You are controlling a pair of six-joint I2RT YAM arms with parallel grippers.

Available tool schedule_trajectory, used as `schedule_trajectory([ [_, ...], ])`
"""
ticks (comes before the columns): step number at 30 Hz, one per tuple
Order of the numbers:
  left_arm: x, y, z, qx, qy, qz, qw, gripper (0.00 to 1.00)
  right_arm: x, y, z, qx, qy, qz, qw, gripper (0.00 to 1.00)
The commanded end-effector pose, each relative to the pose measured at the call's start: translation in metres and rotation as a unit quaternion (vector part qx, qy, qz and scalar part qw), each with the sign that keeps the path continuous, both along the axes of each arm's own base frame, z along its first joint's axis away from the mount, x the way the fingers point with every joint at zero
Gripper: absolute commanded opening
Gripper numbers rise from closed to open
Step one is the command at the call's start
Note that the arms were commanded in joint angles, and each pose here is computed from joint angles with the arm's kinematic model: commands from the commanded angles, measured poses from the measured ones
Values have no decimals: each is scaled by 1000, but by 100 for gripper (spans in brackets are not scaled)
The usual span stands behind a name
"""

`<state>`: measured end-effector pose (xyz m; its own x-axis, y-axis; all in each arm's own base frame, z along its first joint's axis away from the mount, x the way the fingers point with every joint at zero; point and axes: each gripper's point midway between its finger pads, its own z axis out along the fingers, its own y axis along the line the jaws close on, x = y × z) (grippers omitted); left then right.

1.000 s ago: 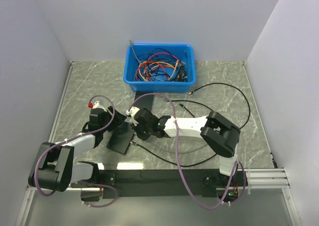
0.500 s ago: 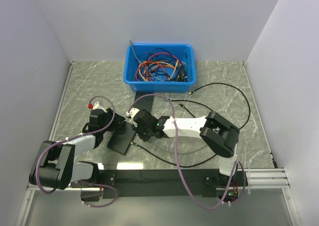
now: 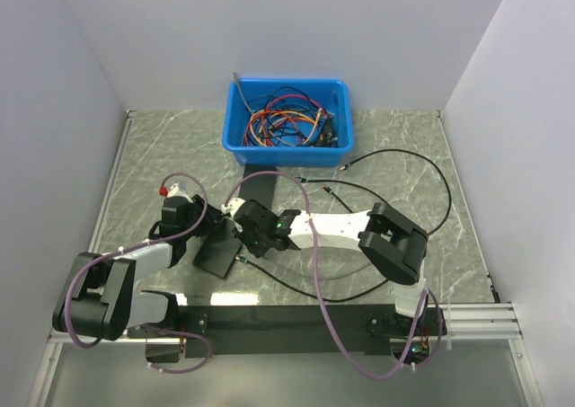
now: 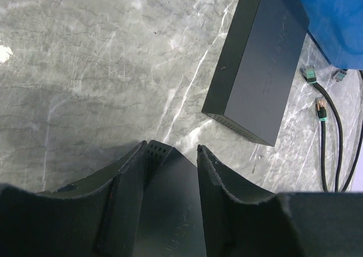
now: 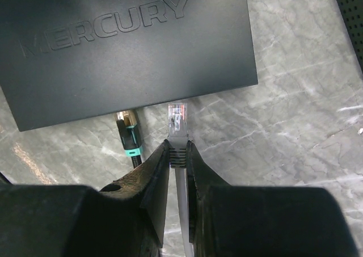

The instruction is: Insert the plug into the switch port

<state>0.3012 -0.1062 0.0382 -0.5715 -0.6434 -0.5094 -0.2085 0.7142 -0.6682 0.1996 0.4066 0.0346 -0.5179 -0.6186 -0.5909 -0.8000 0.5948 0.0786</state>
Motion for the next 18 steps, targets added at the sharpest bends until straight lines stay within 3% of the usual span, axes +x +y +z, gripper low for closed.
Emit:
schedule_trajectory([
  [1, 2, -8, 6, -9, -15, -16, 1000, 46, 7, 8, 12, 4, -19, -3, 1000, 0],
  [18, 1, -6, -15, 9, 37, 12, 999, 49, 10, 12, 11, -5, -19, 1, 1000, 0],
])
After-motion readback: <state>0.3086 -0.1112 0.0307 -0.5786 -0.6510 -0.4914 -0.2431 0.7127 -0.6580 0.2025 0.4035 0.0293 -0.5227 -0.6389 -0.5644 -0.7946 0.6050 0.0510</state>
